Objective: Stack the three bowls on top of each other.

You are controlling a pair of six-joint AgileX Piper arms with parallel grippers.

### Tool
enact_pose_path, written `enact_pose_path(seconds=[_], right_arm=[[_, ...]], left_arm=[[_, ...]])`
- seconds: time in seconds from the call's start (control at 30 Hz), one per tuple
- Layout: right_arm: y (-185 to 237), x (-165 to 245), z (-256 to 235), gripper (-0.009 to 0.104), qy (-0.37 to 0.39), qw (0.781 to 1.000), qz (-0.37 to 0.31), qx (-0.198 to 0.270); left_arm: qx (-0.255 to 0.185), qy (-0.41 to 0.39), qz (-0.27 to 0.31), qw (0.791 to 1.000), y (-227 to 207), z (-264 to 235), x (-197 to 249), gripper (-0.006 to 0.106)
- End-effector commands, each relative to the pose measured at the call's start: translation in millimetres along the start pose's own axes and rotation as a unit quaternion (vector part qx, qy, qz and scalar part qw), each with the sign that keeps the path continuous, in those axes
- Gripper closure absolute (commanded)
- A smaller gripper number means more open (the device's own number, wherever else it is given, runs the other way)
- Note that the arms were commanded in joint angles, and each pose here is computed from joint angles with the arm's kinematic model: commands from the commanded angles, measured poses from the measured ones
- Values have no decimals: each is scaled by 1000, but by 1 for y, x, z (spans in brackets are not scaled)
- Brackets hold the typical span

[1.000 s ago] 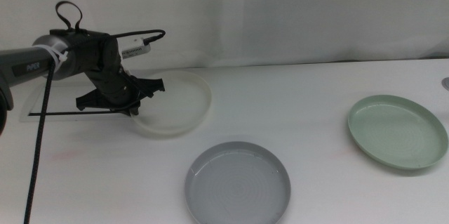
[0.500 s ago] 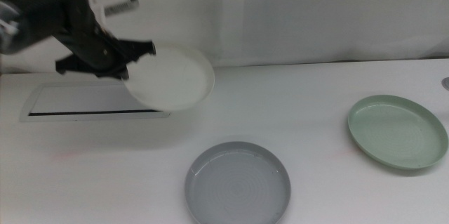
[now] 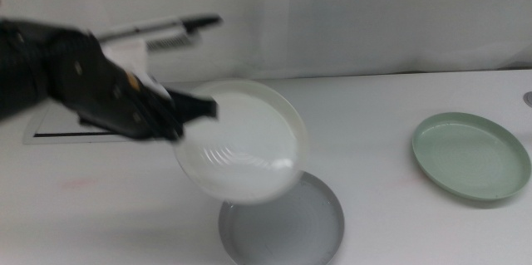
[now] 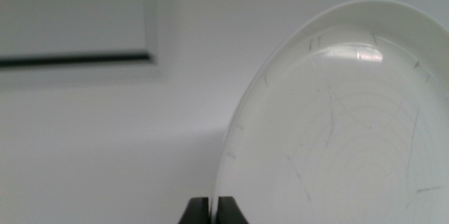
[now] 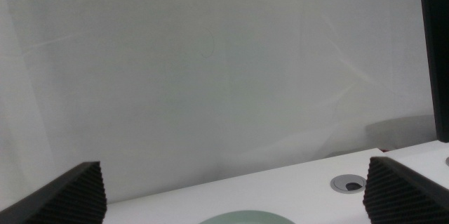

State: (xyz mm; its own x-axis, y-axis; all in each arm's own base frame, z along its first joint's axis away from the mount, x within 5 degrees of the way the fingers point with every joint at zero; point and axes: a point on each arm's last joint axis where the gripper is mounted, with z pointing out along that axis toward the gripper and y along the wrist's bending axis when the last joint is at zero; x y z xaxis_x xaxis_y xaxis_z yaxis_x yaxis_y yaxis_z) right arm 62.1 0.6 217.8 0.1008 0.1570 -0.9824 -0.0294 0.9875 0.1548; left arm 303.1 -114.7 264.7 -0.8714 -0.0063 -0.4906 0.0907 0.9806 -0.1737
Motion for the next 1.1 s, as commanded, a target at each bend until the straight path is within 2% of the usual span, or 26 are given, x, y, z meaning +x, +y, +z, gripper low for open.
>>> enact_pose_path(seconds=[0.0,0.2,0.4,0.63,0.93,0.97,1.0,1.03,1.07], right_arm=[[-2,12,0,-8,15,1000,-3,3],[-2,12,0,-8,15,1000,-2,4],[-2,12,0,-8,16,1000,-2,4],[-2,12,0,-8,16,1000,-2,4],[-2,12,0,-8,16,1000,-2,4],[-2,12,0,-8,16,1000,-2,4],[-2,12,0,-8,16,1000,-2,4],[-2,12,0,-8,16,1000,-1,4],[-2,12,0,-8,16,1000,6,4]], left_arm=[[18,0,1,1000,-12,2,18,103],[34,15,17,999,-29,19,48,103],[26,55,25,998,-36,47,68,103],[21,83,33,996,-44,72,80,103],[21,85,35,996,-46,78,82,103],[21,85,35,996,-46,78,82,101],[23,81,35,996,-46,78,81,86],[24,77,34,996,-46,78,80,77],[28,70,34,997,-47,78,78,50]])
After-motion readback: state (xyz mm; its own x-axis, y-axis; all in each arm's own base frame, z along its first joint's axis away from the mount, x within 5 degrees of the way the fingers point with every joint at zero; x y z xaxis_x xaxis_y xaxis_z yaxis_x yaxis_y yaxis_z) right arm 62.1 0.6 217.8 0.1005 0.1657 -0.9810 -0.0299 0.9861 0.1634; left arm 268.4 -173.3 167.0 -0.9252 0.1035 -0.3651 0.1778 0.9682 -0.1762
